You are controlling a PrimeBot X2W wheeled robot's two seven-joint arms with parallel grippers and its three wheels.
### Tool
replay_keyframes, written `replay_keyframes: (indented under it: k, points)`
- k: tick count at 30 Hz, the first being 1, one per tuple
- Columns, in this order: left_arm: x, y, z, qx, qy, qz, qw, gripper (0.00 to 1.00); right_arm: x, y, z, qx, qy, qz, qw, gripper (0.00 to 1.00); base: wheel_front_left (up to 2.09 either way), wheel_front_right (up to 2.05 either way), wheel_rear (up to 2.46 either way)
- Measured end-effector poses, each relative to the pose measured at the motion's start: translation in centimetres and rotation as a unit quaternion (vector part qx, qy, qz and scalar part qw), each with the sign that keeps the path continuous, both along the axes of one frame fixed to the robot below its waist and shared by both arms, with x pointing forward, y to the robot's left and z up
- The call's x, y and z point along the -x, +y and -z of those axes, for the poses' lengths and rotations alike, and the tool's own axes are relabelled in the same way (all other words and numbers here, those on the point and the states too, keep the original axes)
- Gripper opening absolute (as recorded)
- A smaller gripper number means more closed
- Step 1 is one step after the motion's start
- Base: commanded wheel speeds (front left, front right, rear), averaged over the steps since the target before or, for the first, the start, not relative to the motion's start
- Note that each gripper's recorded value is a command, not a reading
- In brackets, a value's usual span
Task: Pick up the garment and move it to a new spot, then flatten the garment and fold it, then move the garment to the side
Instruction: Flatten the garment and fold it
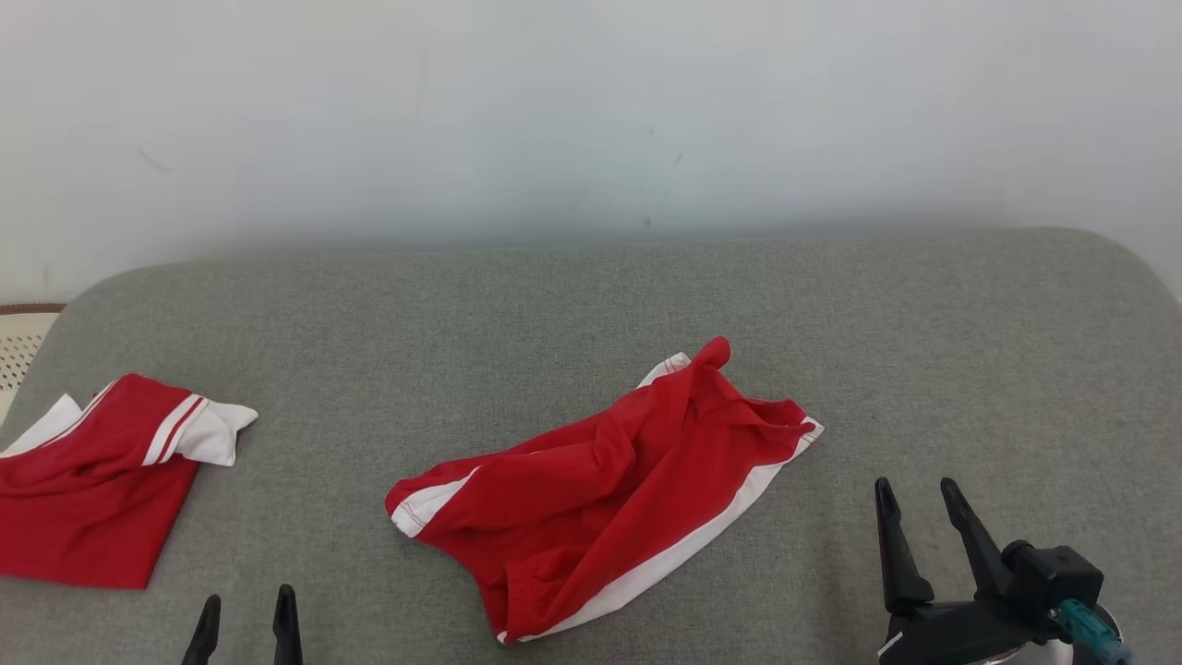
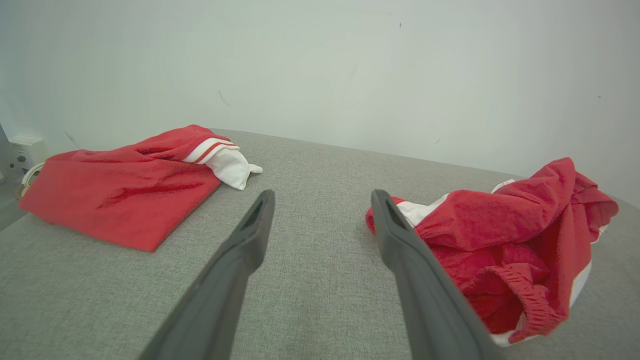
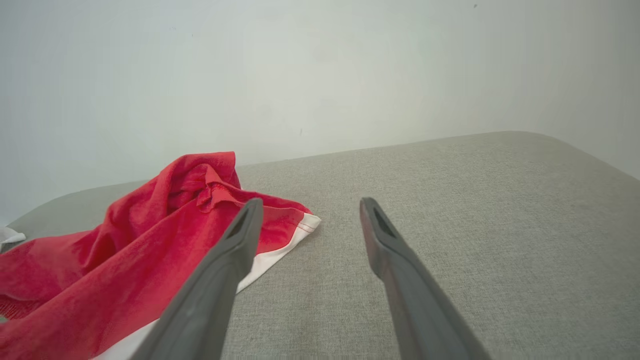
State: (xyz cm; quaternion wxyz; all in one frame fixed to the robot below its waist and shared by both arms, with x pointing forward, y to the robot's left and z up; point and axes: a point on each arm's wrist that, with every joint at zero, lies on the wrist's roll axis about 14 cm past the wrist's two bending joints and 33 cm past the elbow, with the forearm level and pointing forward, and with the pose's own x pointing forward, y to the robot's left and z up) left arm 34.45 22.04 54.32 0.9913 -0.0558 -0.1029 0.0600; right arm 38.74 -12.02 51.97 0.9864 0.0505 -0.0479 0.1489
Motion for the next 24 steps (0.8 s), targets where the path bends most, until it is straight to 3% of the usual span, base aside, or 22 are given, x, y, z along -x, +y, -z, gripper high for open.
replay_keyframes:
  k: [24]
  points:
    - [0.5, 1.0, 0.7, -0.013, 0.012, -0.015, 1.000, 1.00, 1.9, 0.2, -0.1, 0.009, -0.005, -0.009, 1.000, 1.00, 0.00, 0.00, 0.00]
